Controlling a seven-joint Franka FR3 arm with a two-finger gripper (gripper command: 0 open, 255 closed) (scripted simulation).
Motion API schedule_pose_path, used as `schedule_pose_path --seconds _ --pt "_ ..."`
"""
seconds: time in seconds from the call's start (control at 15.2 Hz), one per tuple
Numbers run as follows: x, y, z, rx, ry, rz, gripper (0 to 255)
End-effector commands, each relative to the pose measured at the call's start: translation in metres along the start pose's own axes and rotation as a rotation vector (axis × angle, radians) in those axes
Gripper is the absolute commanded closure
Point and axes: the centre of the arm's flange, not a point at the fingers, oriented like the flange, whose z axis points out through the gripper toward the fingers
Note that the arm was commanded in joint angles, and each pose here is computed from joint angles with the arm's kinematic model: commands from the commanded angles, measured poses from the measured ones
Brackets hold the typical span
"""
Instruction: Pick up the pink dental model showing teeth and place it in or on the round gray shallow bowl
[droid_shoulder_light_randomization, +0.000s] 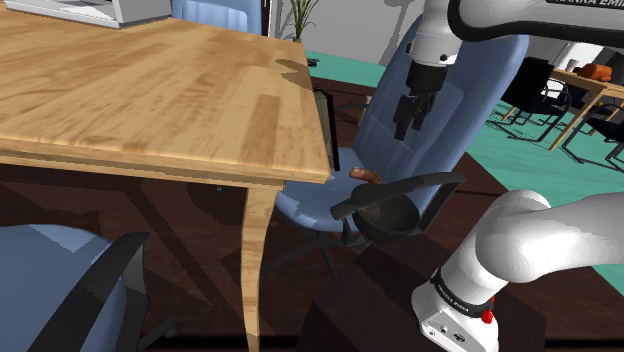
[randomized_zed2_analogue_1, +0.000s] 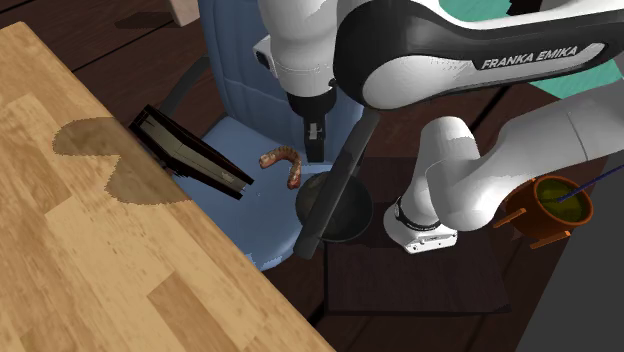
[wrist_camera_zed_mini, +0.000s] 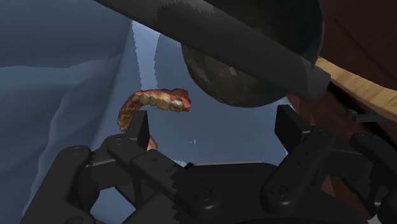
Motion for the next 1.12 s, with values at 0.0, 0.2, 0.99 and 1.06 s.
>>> schedule_pose_path --seconds 0.0,0.2,0.99,1.06 --pt "0.000 0.000 0.000 0.000 0.000 0.000 0" --pt "0.015 0.020 0.031 0.005 0.005 -0.026 0" --pt "0.084 0.093 0.153 0.024 0.027 -0.130 0" --pt "0.090 0.099 0.164 0.026 0.029 -0.138 0"
